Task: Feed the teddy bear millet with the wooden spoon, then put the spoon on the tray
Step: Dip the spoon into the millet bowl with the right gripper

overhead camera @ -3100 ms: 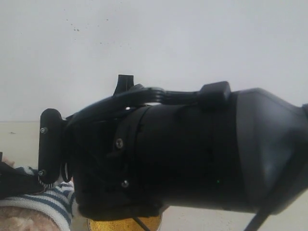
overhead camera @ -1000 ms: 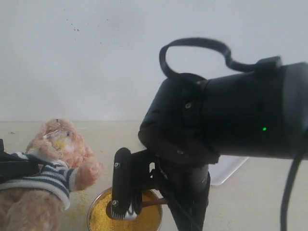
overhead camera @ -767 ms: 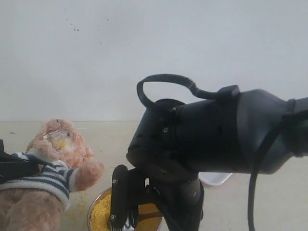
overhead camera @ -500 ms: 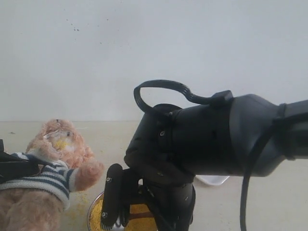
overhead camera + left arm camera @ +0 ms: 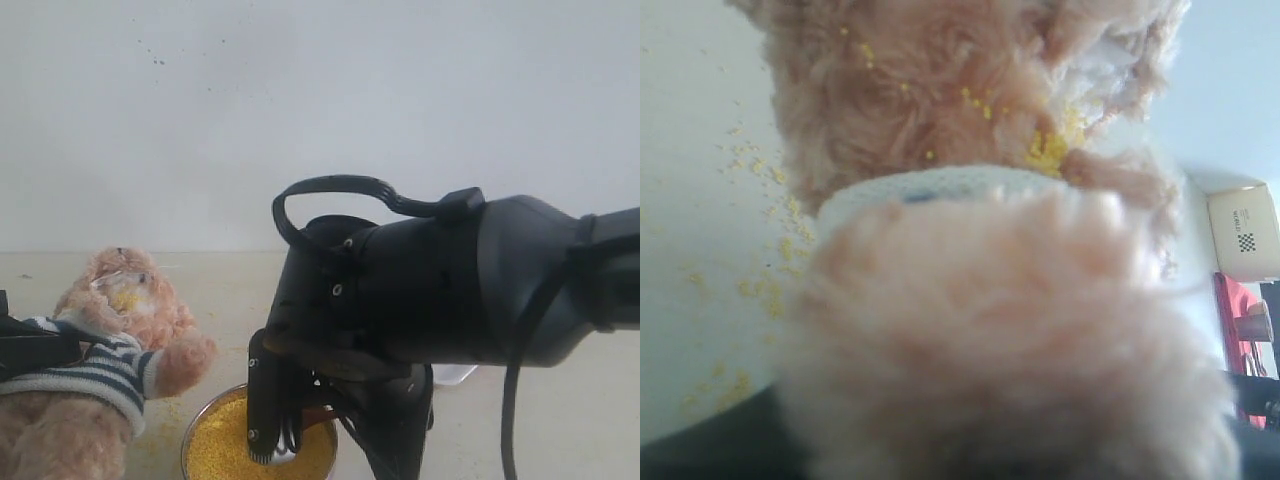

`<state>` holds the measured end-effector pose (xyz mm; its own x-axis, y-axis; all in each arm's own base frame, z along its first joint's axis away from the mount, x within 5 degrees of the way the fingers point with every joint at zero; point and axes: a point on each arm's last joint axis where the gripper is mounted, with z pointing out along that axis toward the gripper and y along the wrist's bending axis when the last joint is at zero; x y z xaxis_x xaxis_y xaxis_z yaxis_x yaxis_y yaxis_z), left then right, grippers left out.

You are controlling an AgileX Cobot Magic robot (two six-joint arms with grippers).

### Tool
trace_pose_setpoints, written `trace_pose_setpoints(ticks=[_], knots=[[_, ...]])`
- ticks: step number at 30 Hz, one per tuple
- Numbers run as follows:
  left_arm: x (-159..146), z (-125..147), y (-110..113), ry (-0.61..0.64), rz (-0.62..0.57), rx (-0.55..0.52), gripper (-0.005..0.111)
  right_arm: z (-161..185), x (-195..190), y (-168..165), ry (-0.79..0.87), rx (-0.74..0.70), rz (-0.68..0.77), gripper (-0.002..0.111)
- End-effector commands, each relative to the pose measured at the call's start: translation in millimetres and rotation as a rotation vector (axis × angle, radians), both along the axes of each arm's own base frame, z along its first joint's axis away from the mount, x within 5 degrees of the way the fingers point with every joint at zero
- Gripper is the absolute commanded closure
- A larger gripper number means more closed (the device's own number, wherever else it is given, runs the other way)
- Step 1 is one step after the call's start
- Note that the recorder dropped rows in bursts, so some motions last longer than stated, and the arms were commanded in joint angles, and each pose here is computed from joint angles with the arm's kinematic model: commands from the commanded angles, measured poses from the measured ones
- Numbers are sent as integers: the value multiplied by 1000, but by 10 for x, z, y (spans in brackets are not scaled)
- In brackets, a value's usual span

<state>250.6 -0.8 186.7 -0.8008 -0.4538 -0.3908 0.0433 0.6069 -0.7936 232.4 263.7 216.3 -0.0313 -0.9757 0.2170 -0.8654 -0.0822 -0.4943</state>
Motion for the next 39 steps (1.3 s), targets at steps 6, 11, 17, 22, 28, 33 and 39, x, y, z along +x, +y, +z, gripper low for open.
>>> trace_pose_setpoints(ticks=[6, 11, 17, 22, 28, 33, 39], knots=[[-5, 29, -7, -15, -2, -24, 103, 6, -14, -37, -1, -6, -70, 109], [-5, 29, -7, -15, -2, -24, 103, 7, -20, -51, 3, -18, -82, 109], [-5, 29, -7, -15, -2, -24, 103, 7, -52, -102, 29, -62, -123, 109], [-5, 29, -7, -15, -2, -24, 103, 7, -53, -103, 28, -59, -131, 109], [-5, 29, -7, -20, -6, -20, 103, 18, -46, -80, 6, -2, -164, 109], [-3, 21, 1, -20, -1, -7, 103, 46, -83, -76, 23, 59, -220, 109], [-2, 19, 3, -19, 1, -5, 103, 32, -103, -62, 48, 77, -228, 109]])
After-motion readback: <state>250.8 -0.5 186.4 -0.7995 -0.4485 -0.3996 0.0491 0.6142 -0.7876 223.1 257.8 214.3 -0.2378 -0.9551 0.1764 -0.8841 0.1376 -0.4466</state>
